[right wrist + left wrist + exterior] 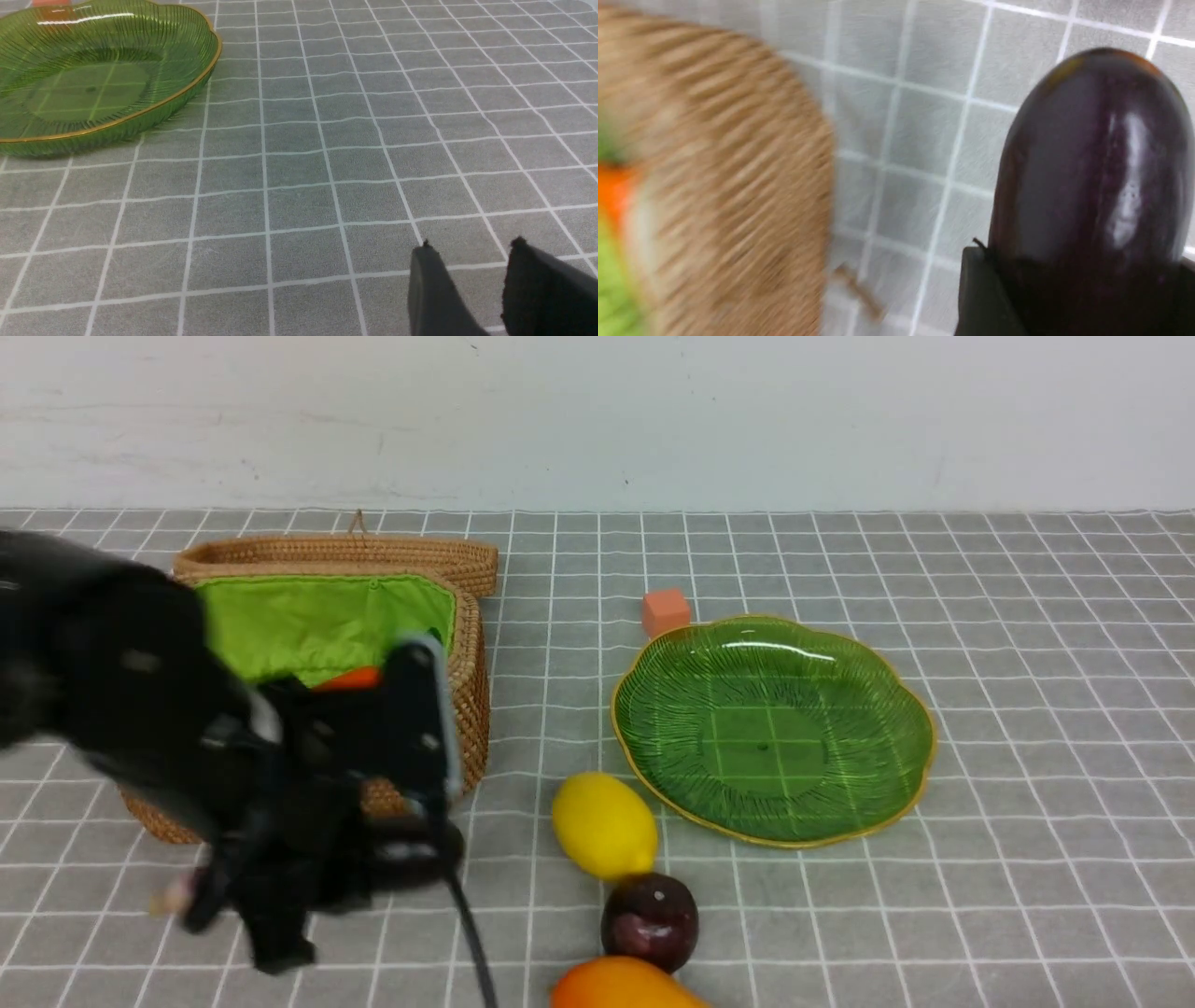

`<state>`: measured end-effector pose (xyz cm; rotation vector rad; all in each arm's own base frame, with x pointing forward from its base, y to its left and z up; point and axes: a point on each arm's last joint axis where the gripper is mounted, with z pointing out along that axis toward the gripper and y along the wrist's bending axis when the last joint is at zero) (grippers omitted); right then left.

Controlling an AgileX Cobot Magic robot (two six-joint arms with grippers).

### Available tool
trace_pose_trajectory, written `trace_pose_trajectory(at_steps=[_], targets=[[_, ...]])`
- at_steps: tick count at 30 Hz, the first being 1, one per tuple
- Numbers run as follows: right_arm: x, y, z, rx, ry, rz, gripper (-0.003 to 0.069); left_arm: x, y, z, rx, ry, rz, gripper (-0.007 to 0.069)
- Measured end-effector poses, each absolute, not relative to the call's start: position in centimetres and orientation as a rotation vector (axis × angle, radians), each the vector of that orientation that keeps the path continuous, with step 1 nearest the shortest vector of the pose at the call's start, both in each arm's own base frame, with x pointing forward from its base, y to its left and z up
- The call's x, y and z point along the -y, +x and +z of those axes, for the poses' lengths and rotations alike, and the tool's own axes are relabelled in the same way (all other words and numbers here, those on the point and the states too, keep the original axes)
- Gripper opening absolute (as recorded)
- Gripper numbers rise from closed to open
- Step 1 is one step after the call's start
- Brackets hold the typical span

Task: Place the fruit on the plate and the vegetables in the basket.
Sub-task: Use the left arm to grab an eggplant and put it into the left basket

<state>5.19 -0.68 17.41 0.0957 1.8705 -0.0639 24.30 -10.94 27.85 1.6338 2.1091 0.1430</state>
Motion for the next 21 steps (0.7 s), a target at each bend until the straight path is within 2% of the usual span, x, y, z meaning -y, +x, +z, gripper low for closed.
trace_pose_trajectory(at_steps=[1,3,6,11,14,18,21], targets=[[0.7,5.2,17.4,-1.870,0.096,-0.064,0.0240,9.8,23.5,29.7,-2.072,1.565,0.186,0.0390],[0.7,5.2,17.4,-1.870,0.096,-0.064,0.0240,9.0,23.3,30.7,-2.048,1.521,0.220,0.0390],[0.7,5.2,17.4,-1.870,0.096,-0.064,0.0240,6.0,23.6,33.5,-1.946,1.305,0.376,0.0390],[0.7,5.2,17.4,-1.870,0.096,-0.064,0.0240,4.4,25.7,34.7,-1.813,1.123,0.482,0.0390],[0.7,5.2,17.4,-1.870,0.096,-0.064,0.0240,4.7,27.7,34.3,-1.724,1.070,0.509,0.0390],[0.7,5.2,17.4,-1.870,0.096,-0.064,0.0240,5.2,30.5,32.1,-1.702,1.061,0.508,0.0390],[0.7,5.2,17.4,-1.870,0.096,-0.064,0.0240,5.7,32.9,28.8,-1.747,1.089,0.487,0.0390]])
